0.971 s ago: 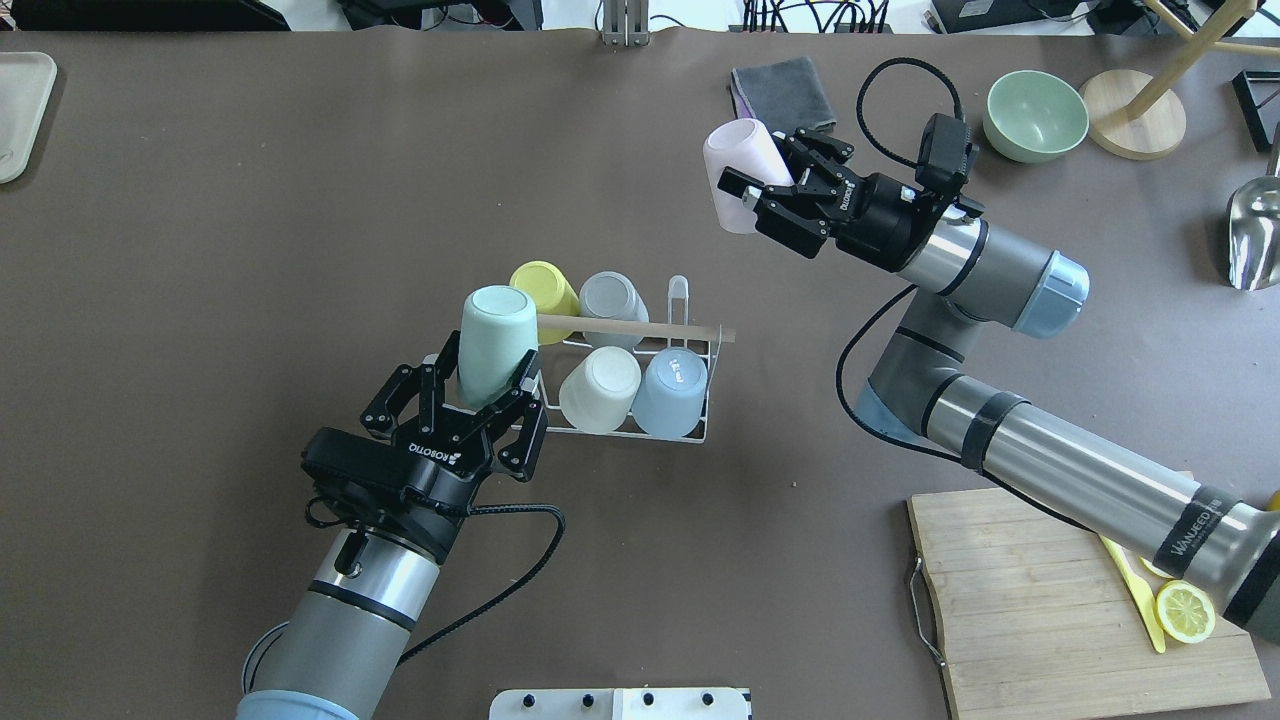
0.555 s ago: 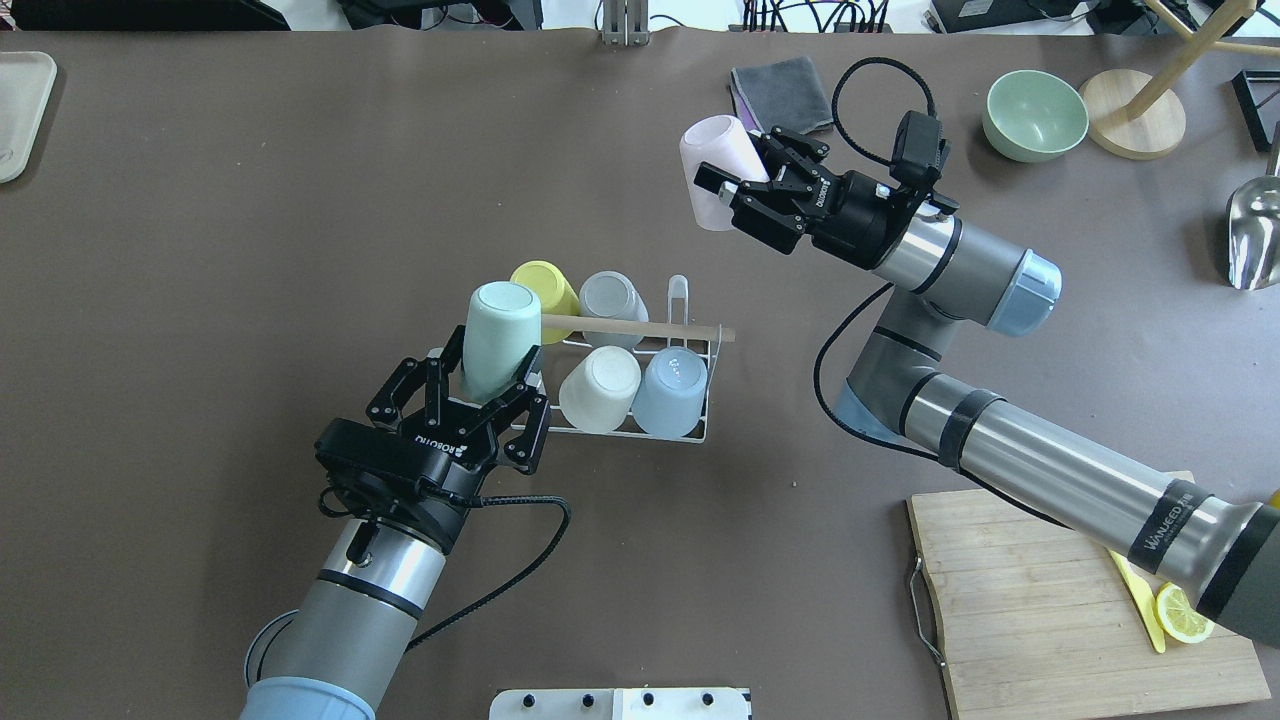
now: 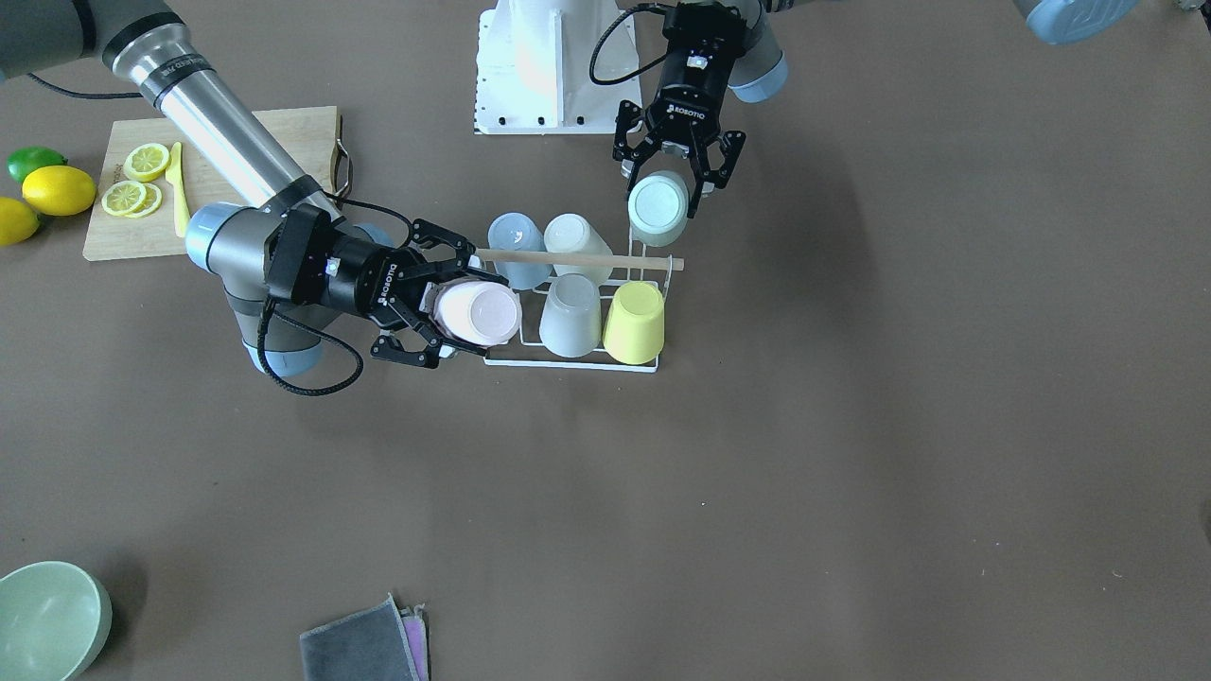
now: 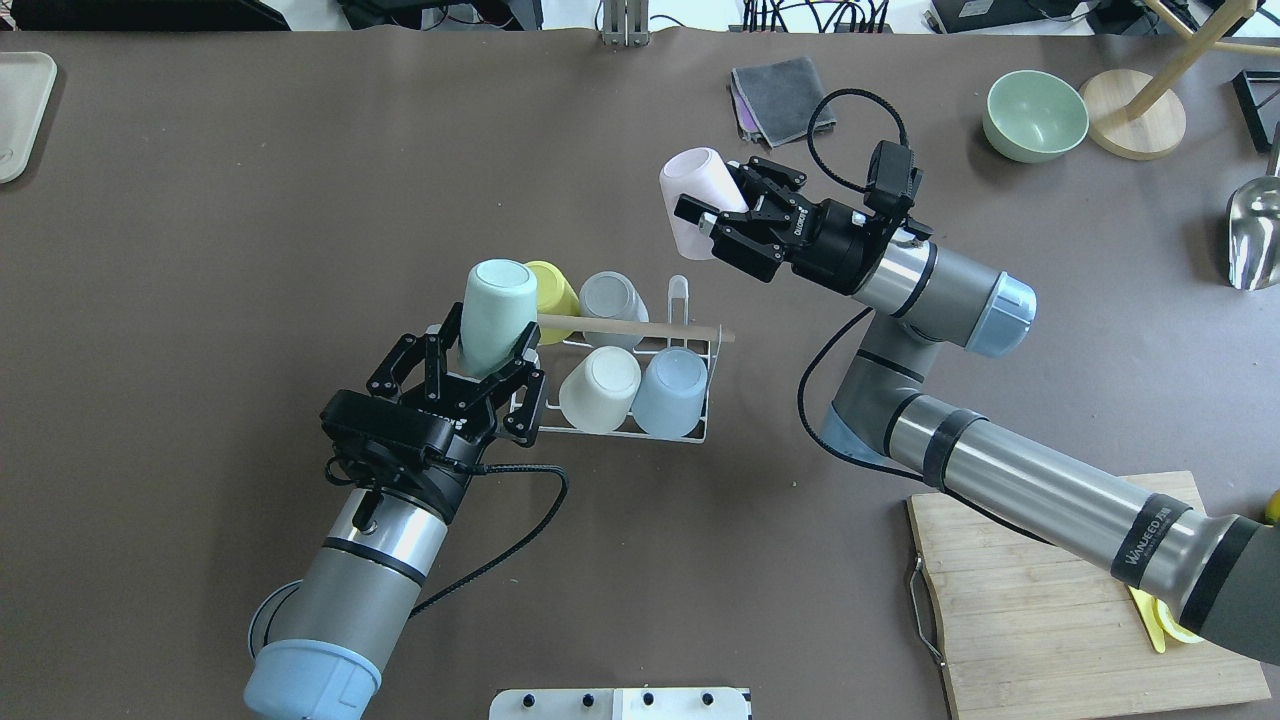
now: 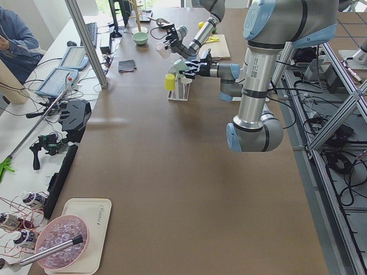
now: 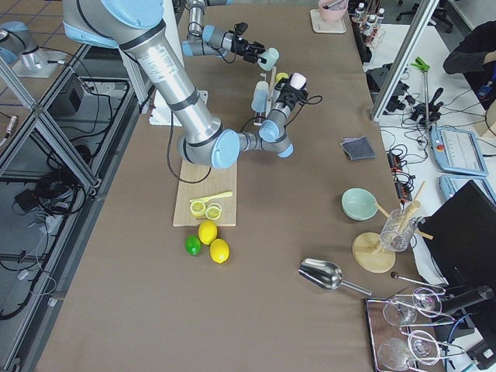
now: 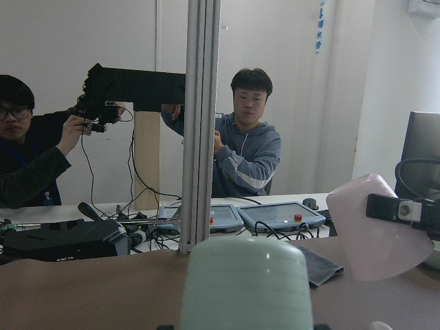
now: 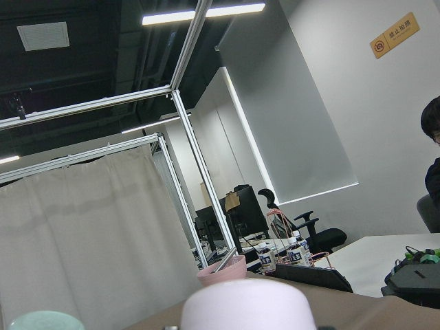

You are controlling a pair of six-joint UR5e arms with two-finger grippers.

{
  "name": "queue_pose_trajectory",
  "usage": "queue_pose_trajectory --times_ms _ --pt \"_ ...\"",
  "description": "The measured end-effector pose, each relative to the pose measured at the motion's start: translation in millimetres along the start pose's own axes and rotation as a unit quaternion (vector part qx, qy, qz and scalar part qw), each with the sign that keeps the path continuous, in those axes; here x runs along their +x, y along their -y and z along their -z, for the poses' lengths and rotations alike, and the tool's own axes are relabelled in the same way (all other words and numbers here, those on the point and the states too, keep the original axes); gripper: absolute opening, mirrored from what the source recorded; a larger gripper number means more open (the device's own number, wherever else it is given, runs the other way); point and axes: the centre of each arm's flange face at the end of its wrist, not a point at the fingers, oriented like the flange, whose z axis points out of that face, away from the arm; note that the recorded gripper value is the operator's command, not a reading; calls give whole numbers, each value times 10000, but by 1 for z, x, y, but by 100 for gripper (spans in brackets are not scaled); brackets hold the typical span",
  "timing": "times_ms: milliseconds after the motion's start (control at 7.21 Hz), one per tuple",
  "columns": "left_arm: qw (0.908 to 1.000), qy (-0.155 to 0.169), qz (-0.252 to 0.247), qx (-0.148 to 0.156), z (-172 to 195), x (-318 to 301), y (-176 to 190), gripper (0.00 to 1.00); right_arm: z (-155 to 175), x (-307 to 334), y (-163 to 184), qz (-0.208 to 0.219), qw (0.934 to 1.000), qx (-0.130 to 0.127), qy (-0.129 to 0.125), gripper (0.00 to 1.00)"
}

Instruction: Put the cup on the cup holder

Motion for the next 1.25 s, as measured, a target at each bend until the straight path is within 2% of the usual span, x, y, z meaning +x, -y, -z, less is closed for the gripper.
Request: queue_pose_trajectory --times_ms 416,833,1110,1249 --pt "10000 -8 -2 -23 -4 5 -5 56 -6 -5 -7 -13 10000 -70 68 0" --pt "10000 -28 3 -80 -6 7 -13 56 -27 7 -1 61 9977 -658 -154 0" --pt "9999 -55 0 -116 -6 10 -17 56 -31 9 3 40 9966 -802 -158 0" --pt "9999 -64 6 -139 -5 11 -20 61 -32 8 5 24 9967 -804 -122 0"
